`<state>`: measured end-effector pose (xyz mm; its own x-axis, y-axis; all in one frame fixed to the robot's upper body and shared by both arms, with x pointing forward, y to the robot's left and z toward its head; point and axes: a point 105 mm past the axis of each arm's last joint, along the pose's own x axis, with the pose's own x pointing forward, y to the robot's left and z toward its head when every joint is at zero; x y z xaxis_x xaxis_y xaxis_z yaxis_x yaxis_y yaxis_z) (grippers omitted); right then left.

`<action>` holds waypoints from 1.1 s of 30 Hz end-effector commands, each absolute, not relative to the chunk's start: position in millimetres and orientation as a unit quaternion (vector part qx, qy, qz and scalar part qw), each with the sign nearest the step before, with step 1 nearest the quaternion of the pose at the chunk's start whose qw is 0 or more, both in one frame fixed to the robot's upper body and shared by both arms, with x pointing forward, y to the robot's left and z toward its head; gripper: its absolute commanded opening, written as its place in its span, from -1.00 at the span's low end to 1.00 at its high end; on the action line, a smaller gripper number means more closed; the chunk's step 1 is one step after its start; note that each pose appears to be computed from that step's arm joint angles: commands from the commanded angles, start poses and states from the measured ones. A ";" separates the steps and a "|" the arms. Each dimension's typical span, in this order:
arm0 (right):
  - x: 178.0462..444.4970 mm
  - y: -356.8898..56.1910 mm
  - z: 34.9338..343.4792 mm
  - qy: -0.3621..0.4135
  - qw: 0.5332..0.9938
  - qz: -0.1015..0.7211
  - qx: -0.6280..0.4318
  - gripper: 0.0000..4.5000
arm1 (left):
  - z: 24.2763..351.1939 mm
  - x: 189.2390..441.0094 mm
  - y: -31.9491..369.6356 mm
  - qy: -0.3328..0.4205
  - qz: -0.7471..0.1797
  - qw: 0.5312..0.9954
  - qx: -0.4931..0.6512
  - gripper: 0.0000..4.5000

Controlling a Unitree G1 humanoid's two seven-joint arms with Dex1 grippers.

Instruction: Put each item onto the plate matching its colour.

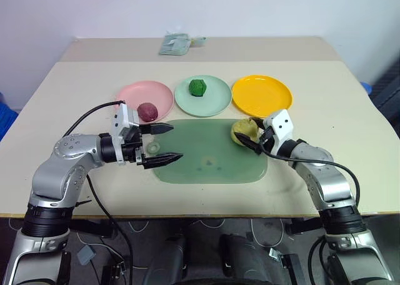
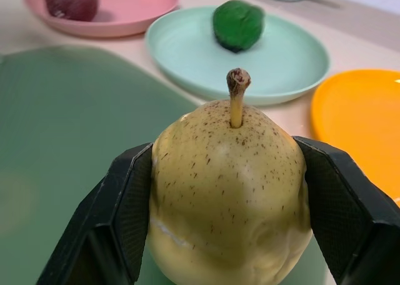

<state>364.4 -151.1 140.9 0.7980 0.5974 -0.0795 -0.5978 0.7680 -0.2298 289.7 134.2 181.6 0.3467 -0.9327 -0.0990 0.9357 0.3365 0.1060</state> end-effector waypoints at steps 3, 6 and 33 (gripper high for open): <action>413.0 -172.5 202.0 -0.092 0.956 0.247 -0.131 0.26 | 206.8 289.2 123.1 -0.044 -0.562 0.823 0.067 1.00; 444.6 -184.1 210.4 -0.092 0.966 0.198 -0.139 0.26 | 209.4 291.3 115.4 -0.057 -0.552 0.829 0.069 1.00; 338.1 -198.6 218.2 -0.116 0.928 0.314 -0.166 0.99 | 179.2 288.3 158.9 -0.057 -0.347 0.932 0.086 1.00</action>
<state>355.2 -204.9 185.0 0.8050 0.5918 0.0404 -0.5453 0.7652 -0.3423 292.7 159.6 165.4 0.7506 -0.6608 0.0000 0.6543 0.7432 0.1396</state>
